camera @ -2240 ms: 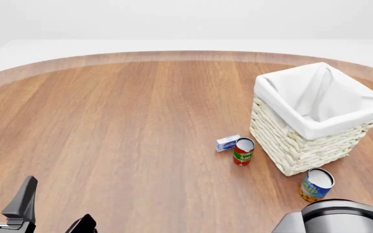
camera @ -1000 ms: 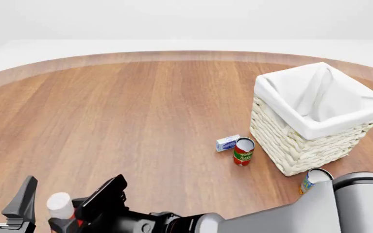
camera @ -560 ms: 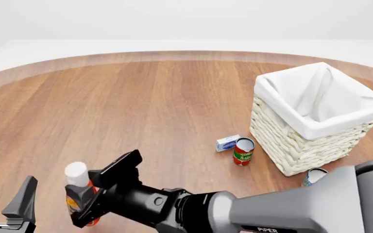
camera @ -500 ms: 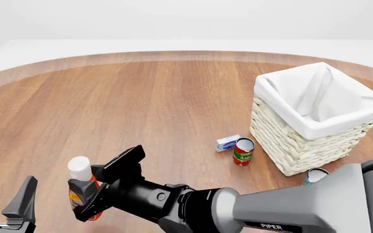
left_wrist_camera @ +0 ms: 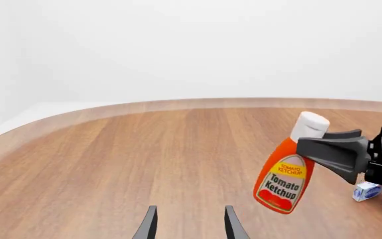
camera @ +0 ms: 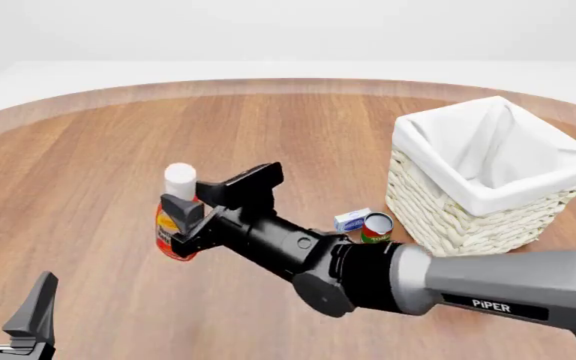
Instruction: Pick up the ketchup, and put it in the basket.
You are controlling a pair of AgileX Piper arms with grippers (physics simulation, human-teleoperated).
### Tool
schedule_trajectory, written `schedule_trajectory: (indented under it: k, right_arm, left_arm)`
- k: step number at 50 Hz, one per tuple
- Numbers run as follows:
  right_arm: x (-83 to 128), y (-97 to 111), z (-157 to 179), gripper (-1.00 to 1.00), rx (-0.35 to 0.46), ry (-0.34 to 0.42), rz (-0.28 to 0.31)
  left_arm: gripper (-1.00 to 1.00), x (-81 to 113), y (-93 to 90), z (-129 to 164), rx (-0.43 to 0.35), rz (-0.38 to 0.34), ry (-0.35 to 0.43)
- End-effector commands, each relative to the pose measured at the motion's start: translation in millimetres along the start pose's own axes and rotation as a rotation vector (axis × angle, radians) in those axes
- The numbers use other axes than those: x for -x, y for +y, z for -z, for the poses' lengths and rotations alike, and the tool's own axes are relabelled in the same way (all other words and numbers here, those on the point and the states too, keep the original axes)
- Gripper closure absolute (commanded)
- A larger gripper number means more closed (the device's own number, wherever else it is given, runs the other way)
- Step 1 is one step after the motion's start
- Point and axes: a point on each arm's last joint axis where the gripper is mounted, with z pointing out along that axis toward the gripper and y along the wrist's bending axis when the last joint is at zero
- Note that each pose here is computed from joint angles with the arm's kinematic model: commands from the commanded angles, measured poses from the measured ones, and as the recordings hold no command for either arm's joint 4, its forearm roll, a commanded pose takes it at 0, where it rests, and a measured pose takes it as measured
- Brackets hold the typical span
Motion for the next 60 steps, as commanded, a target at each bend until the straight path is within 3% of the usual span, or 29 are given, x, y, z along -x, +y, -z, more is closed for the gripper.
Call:
schedule_trajectory:
  k: [1,17,28,30,49,60]
  right_arm:
    - [30.1,-25.2,19.0,1.00,-0.061,-0.097,0.013]
    - [62.4,-70.7,52.4,1.00,-0.187,-0.230,0.055]
    - [77.7,-83.5,75.6,1.00,-0.238,-0.289,0.077]
    - [89.2,-89.7,91.3,1.00,-0.270,-0.333,0.102]
    - [100.0,-113.6,127.5,1.00,-0.376,-0.404,0.131]
    - [107.7,-135.3,164.2,1.00,-0.483,-0.485,0.132]
  left_arm:
    - [-1.00,0.0,0.0,0.0,0.000,0.000,0.000]
    - [-1.00,0.0,0.0,0.0,0.000,0.000,0.000]
    - [-1.00,0.0,0.0,0.0,0.000,0.000,0.000]
    - [-1.00,0.0,0.0,0.0,0.000,0.000,0.000]
    - [-1.00,0.0,0.0,0.0,0.000,0.000,0.000]
    - [-1.00,0.0,0.0,0.0,0.000,0.000,0.000]
